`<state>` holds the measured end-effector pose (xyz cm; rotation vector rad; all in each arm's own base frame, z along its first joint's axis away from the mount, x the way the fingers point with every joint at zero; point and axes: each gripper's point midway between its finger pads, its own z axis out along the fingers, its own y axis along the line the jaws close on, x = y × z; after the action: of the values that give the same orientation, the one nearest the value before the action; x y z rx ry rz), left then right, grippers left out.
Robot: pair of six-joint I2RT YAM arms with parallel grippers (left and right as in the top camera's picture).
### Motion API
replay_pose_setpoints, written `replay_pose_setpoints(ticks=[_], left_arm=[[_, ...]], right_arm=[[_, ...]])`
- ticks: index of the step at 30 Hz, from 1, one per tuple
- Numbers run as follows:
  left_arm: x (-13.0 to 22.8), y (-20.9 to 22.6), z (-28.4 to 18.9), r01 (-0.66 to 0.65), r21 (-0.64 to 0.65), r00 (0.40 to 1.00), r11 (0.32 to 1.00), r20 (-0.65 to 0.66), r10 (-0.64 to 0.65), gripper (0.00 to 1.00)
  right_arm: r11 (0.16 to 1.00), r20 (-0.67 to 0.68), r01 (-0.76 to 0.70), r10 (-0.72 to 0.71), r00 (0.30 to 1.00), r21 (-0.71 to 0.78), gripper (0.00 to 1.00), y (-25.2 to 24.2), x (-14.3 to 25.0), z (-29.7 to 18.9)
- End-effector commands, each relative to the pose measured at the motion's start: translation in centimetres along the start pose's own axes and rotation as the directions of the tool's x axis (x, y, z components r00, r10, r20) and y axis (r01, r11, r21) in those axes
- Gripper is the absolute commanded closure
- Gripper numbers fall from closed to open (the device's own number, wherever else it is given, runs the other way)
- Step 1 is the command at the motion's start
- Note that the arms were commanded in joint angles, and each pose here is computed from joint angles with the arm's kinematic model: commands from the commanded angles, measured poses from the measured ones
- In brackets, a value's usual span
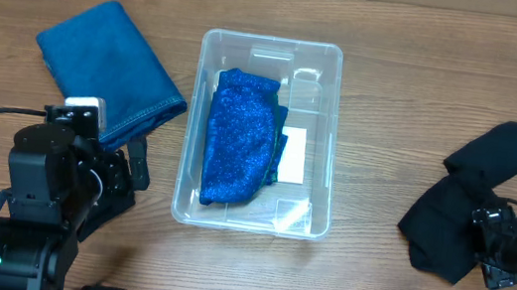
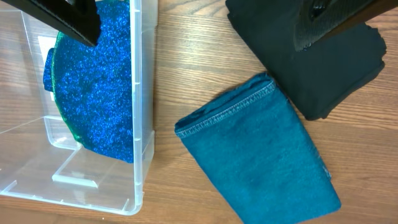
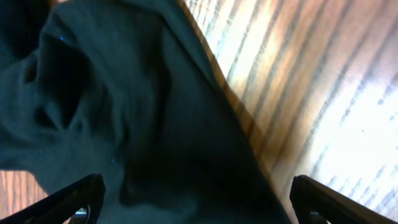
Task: Pack container
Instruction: 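Grasp the right black cloth with the right gripper and lift it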
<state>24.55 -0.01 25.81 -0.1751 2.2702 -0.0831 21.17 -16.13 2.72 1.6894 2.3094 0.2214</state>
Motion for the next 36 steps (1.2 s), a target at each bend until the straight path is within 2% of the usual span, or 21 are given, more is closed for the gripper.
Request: replay_pose_setpoints(ticks=[1,7,8,9,11,15,16,18,20,21,24,29,31,32,35,36], left_arm=[[-0.9,0.0,-0.3,-0.020,-0.009,1.000,1.000,0.022,0.020,0.00],[-0.7,0.1,0.2,-0.020,-0.011,1.000,1.000,0.003,0.020,0.00],[-0.7,0.1,0.2,-0.020,-0.011,1.000,1.000,0.001,0.020,0.00],[-0.7,0.1,0.2,-0.020,-0.011,1.000,1.000,0.000,0.020,0.00],[-0.7,0.1,0.2,-0.020,-0.011,1.000,1.000,0.000,0.020,0.00],[-0.7,0.1,0.2,-0.020,-0.011,1.000,1.000,0.000,0.020,0.00],[-0.7,0.1,0.2,-0.020,-0.011,1.000,1.000,0.000,0.020,0.00],[-0.7,0.1,0.2,-0.020,-0.011,1.000,1.000,0.000,0.020,0.00],[-0.7,0.1,0.2,-0.020,-0.011,1.000,1.000,0.000,0.020,0.00],[-0.7,0.1,0.2,-0.020,-0.011,1.000,1.000,0.000,0.020,0.00],[-0.7,0.1,0.2,-0.020,-0.012,1.000,1.000,0.000,0.020,0.00],[-0.7,0.1,0.2,-0.020,-0.012,1.000,1.000,0.000,0.020,0.00],[-0.7,0.1,0.2,-0.020,-0.012,1.000,1.000,0.001,0.020,0.00],[-0.7,0.1,0.2,-0.020,-0.011,1.000,1.000,0.001,0.020,0.00],[-0.8,0.1,0.2,-0.020,-0.012,1.000,1.000,0.002,0.020,0.00],[-0.7,0.1,0.2,-0.020,-0.011,1.000,1.000,0.001,0.020,0.00]], right_arm=[[0.999,0.014,0.035,-0.035,0.999,-0.020,0.00,-0.7,0.8,1.5],[0.970,-0.016,0.115,-0.122,0.992,-0.215,0.00,1.0,3.8,3.5],[0.970,-0.038,0.108,-0.119,0.992,-0.220,0.04,0.8,4.5,3.7],[0.971,-0.049,0.103,-0.116,0.992,-0.215,0.11,0.6,4.8,3.7],[0.974,-0.067,0.096,-0.112,0.991,-0.207,0.31,0.4,5.2,3.8],[0.974,-0.070,0.094,-0.111,0.991,-0.207,0.60,0.3,5.3,3.8],[0.974,-0.069,0.095,-0.111,0.991,-0.207,0.75,0.3,5.2,3.7],[0.972,-0.067,0.096,-0.113,0.991,-0.217,0.96,0.5,5.2,3.7],[0.958,-0.083,0.093,-0.120,0.989,-0.273,0.96,1.5,5.5,3.4],[0.933,-0.108,0.090,-0.135,0.985,-0.348,0.96,2.9,5.9,2.8],[0.816,-0.143,0.101,-0.219,0.965,-0.570,0.96,7.2,6.7,-0.4],[0.640,-0.023,0.260,-0.398,0.917,-0.723,0.96,13.8,7.2,-8.3],[0.530,0.086,0.383,-0.500,0.862,-0.757,0.96,17.1,8.5,-12.6],[0.442,0.160,0.454,-0.558,0.814,-0.773,0.96,19.3,9.8,-15.7],[0.213,0.303,0.561,-0.665,0.683,-0.800,0.96,23.9,14.1,-22.3],[0.167,0.333,0.582,-0.682,0.651,-0.796,0.96,25.1,15.7,-24.1]])
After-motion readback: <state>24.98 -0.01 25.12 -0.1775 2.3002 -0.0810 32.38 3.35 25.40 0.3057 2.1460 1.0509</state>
